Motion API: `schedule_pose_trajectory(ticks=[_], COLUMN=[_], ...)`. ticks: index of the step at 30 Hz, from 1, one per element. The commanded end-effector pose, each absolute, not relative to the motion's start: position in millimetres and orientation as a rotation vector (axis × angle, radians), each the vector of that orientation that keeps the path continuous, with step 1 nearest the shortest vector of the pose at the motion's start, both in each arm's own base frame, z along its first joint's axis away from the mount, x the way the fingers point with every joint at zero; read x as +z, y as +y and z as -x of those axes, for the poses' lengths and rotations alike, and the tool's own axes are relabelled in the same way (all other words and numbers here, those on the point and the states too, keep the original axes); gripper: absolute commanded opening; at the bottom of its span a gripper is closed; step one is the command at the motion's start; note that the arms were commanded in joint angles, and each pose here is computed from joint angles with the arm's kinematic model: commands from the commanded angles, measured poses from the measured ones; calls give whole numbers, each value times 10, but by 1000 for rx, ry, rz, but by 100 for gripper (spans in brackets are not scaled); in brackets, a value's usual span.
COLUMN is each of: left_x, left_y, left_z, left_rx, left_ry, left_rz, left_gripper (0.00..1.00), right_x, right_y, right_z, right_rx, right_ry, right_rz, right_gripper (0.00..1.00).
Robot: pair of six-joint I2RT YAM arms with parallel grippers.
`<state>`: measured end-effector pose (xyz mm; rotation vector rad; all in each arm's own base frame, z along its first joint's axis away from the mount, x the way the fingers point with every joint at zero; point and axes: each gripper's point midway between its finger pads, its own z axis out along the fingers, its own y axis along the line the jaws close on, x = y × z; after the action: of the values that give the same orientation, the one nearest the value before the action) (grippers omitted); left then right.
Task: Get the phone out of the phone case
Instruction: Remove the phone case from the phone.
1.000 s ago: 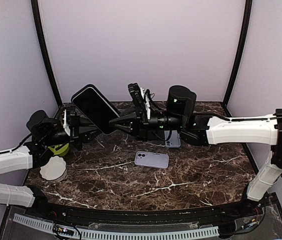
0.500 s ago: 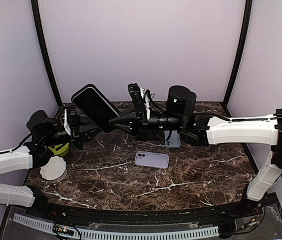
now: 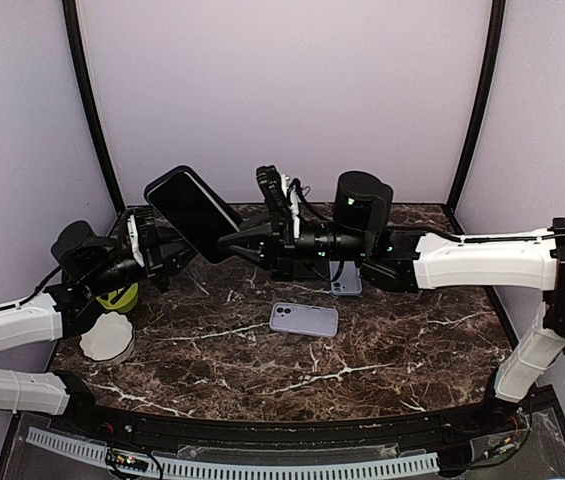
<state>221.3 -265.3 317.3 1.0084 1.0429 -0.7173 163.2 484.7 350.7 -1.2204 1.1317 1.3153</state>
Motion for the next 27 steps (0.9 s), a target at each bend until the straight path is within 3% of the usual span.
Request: schedule_pose_trajectory(ticks=[1,7,16,21,27], left_x=[3319,3321,3274,3276,3084], left_y=[-2497,-2382,-2340,-2328,-2289], left_z=[-2437,-2610,-2731,-2787,-3206], left_rx=[-563,-476,-445,-453,-414], left_ry=[1070,1127,1186,1221,1551], left_rz=[-896,-815,-776,-746,-641], left_gripper=[0,0,0,0,0], right_x=[3797,3819,4331,4159,3906], right_y=[4756,4654,3783,3574,3472], right_z=[-1496,-1588,-2136,-2446,-2682], right_rx=[1317,1217,897,746,646], right_ry=[1039,1076,1102,1239,1376], right_rz=[1211,1176,839,769,713], right_gripper=[0,0,0,0,0])
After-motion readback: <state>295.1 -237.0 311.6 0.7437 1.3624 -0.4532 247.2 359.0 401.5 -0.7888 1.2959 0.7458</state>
